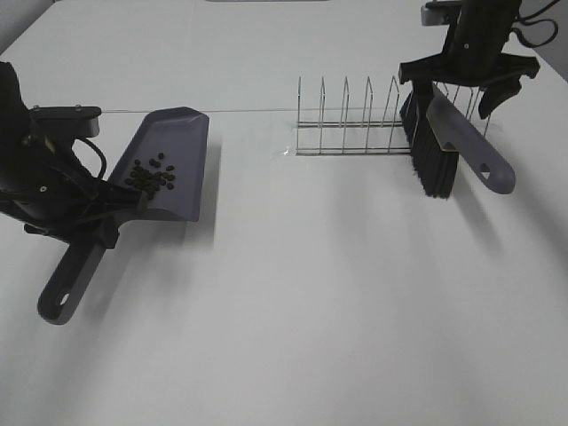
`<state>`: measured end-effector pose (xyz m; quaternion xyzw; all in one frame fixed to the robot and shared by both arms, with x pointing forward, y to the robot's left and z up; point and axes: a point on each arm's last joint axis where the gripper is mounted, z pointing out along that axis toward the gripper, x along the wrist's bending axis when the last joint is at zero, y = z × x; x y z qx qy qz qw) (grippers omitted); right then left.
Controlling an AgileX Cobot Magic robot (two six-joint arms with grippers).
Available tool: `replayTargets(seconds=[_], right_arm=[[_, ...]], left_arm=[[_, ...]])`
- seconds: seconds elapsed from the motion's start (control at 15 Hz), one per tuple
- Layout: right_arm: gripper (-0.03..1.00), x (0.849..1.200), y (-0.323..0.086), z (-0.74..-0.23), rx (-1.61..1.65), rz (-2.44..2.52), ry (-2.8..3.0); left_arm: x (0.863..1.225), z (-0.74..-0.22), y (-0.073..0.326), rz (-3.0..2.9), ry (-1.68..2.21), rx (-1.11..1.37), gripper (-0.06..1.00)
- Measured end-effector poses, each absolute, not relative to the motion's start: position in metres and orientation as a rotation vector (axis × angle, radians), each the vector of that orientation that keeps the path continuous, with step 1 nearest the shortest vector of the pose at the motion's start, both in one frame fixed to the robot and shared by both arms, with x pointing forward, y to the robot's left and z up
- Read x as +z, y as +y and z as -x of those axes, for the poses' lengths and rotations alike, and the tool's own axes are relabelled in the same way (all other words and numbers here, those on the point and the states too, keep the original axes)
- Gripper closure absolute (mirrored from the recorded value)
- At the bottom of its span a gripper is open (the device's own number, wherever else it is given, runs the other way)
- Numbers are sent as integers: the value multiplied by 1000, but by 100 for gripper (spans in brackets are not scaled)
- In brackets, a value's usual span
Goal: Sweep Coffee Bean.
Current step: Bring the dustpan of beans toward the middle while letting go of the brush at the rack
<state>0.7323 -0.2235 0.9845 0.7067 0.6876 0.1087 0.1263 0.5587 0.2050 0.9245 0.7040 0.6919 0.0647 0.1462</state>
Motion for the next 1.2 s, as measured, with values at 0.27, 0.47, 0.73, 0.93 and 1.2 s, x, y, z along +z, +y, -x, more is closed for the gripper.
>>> replayTargets(seconds=[0.27, 0.47, 0.73, 0.93, 1.2], right_arm=[[17, 1035, -222, -712, 386, -2039, 2050], [17, 1053, -222, -706, 417, -1987, 2069], [17, 1073, -206, -666, 387, -1919, 2149], [17, 1069, -210, -631, 303, -1944, 2201], [17, 1059, -228, -547, 194, -2000, 2260]], left_arm=[[925, -560, 203, -1978, 2002, 173, 59], [925, -560, 203, -1966, 2009, 164, 59], [921, -553, 176, -2034, 1928, 146, 59], [907, -550, 165, -2074, 1921, 121, 59], [880, -552, 159, -2102, 1938, 102, 59]])
